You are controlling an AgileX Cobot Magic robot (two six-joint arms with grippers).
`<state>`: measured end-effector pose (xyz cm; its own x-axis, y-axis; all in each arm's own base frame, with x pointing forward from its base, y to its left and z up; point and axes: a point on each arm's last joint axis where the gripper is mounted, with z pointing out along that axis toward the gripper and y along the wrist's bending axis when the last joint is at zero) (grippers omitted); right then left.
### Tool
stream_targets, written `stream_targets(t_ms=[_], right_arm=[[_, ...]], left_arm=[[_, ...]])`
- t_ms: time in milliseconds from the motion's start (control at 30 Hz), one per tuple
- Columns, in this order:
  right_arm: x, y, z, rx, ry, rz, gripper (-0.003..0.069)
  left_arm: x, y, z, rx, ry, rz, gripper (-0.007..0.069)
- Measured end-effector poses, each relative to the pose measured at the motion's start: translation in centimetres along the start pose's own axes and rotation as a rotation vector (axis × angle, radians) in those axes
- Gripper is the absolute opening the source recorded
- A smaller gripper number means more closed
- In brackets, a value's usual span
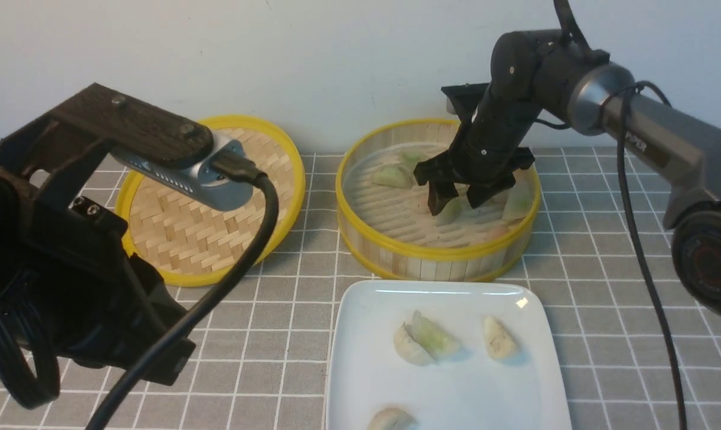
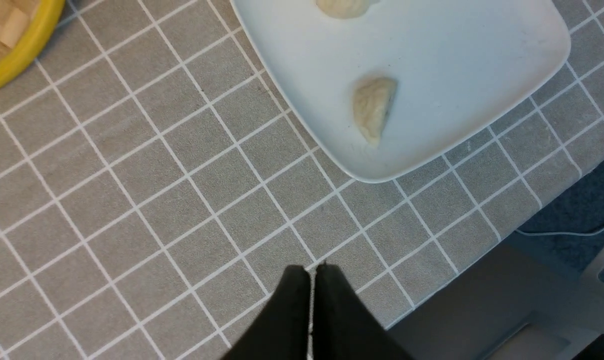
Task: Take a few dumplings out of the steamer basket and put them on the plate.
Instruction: Use the right arm to grab a dumpling from inside the steamer
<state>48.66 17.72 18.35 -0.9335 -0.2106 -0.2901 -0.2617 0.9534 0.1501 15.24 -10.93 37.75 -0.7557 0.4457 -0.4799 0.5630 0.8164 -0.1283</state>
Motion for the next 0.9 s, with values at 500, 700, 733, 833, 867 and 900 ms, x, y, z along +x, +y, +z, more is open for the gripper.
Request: stream_targets(t_ms=[500, 700, 733, 833, 867, 900], right_arm=[[-0.7, 0.3, 0.0, -0.025, -0.028, -0.022, 0.0015], [0.0, 1.1, -4.3, -0.064, -0.055, -0.010, -0.0012], [0.8, 1.2, -5.7, -0.063, -0.050, -0.013, -0.0013], [3.5, 1.2, -8.3, -0.059, -0.013, -0.033, -0.0013], [4.5, 1.2, -9.0, -0.059, 0.003, -0.040, -0.0013], [5.5, 1.2, -9.6, -0.058, 0.018, -0.047, -0.0013]], left_arm=[[0.0, 0.0, 0.0, 0.003, 0.001, -0.001, -0.0005], [0.1, -0.2, -0.2, 0.020, -0.006, -0.007, -0.0005], [0.1, -0.2, -0.3, 0.023, -0.010, -0.007, -0.0005], [0.2, -0.3, -0.4, 0.026, -0.014, -0.007, -0.0005], [0.2, -0.3, -0.5, 0.026, -0.016, -0.007, -0.0005], [0.2, -0.3, -0.5, 0.026, -0.016, -0.007, -0.0005]])
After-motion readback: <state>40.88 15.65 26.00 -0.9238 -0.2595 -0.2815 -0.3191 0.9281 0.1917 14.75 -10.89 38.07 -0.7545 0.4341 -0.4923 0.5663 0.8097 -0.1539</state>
